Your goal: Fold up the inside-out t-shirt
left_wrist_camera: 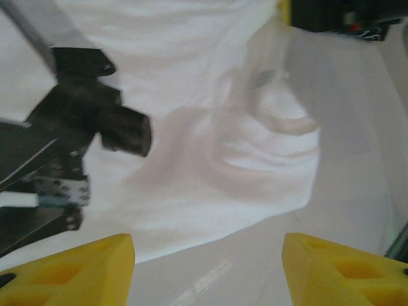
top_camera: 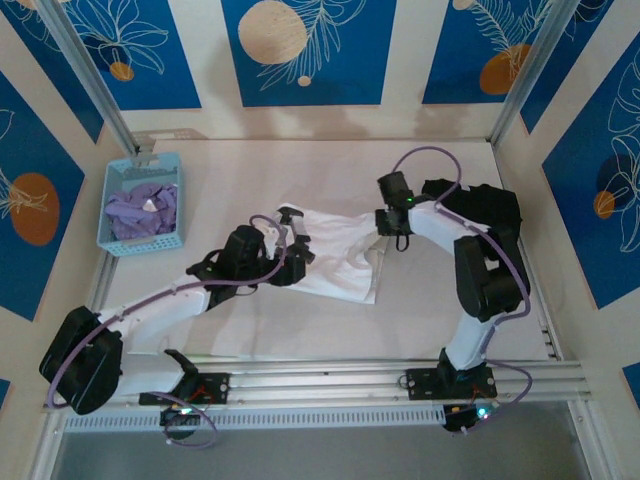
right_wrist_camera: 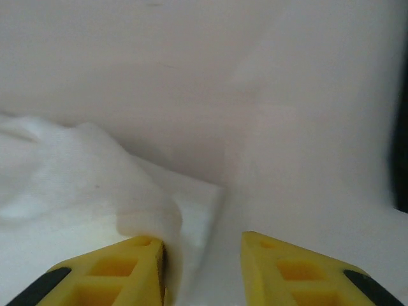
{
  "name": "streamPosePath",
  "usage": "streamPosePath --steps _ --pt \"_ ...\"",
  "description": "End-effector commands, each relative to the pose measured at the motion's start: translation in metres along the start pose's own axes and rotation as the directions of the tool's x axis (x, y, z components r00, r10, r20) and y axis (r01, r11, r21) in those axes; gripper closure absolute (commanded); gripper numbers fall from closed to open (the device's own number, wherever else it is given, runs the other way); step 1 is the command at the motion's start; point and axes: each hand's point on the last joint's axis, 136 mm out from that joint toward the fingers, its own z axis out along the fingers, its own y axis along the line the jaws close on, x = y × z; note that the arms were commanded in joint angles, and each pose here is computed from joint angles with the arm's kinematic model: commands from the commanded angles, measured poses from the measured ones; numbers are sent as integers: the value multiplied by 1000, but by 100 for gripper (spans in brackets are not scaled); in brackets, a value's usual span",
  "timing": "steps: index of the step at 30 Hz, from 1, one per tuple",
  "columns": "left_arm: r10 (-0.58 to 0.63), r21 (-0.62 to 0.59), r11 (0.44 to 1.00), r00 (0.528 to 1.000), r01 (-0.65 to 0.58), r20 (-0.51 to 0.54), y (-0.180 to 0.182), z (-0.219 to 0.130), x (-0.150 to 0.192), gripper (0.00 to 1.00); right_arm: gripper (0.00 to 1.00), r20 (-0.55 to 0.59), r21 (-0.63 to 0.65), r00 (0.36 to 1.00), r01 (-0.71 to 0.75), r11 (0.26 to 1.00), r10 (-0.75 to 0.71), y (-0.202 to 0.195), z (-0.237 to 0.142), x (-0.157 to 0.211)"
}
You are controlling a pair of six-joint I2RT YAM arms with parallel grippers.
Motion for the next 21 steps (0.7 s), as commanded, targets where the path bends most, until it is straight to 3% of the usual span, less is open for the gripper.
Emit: streamPosePath --steps 1,5,10,15,21 --pt "30 -141 990 1000 -30 -3 21 -8 -6 37 64 -29 -18 998 -50 999 49 -14 -14 10" --pt "36 -234 972 999 -38 -11 33 -9 -15 36 60 16 -123 999 -44 991 46 4 -38 5" --pt "1 -254 967 1000 -1 0 41 1 -34 34 46 36 -306 999 15 952 -4 52 -62 18" --pt "-59 -195 979 998 57 -4 49 28 -64 33 51 -90 -507 996 -42 861 -4 110 -67 65" --pt "-19 -117 993 996 8 -91 47 78 -87 33 56 -212 -453 976 -149 879 57 101 -50 104"
